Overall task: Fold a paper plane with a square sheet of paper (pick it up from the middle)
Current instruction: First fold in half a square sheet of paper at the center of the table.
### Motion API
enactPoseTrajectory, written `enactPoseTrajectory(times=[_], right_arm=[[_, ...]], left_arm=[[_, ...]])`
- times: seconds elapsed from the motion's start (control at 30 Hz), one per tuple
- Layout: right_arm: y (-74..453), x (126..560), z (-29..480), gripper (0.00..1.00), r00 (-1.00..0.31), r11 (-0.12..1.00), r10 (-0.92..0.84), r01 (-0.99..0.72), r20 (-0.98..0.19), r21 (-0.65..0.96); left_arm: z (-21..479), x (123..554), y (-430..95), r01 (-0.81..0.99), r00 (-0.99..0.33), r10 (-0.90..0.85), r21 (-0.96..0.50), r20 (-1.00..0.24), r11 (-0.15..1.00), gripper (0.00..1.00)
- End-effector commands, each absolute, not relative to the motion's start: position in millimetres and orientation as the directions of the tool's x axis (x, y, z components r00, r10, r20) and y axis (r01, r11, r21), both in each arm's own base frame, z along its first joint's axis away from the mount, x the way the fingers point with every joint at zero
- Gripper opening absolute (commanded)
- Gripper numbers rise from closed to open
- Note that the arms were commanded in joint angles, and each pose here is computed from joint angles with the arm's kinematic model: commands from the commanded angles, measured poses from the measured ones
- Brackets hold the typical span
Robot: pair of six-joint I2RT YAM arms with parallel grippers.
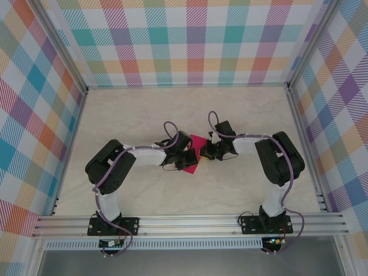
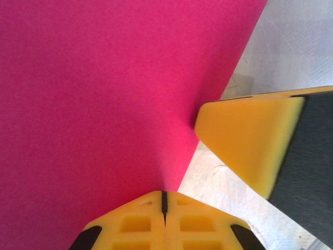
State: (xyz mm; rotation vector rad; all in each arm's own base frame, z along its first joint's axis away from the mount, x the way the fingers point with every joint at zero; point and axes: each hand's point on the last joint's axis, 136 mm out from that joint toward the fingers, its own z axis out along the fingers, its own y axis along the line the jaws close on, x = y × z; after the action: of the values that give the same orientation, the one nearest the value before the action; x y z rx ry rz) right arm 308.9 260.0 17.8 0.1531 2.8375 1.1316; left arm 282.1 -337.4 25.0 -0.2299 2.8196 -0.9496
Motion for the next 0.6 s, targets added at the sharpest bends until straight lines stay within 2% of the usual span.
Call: enactPoseTrajectory(times=[0.0, 0.3, 0.57], right_arm=[[258.4, 309.6, 12.1, 0.04, -0.994, 0.741, 0.106, 0.054, -0.038, 0.669], [259.4, 308.8, 9.5, 0.04, -0.994, 0.738, 0.103, 0.057, -0.029, 0.672], [258.7, 309.5, 8.3, 0.04, -0.995, 0.744, 0.095, 0.05, -0.032, 0.667]], left_arm=[[36.4, 287.6, -353.3, -0.049, -0.978, -0.168, -0.653, -0.122, 0.756, 0.0], [26.0, 294.2, -352.5, -0.038, -0.977, -0.161, -0.621, -0.142, 0.783, 0.0], [-2.3, 277.2, -335.1, -0.08, -0.983, -0.161, -0.571, -0.092, 0.817, 0.0]])
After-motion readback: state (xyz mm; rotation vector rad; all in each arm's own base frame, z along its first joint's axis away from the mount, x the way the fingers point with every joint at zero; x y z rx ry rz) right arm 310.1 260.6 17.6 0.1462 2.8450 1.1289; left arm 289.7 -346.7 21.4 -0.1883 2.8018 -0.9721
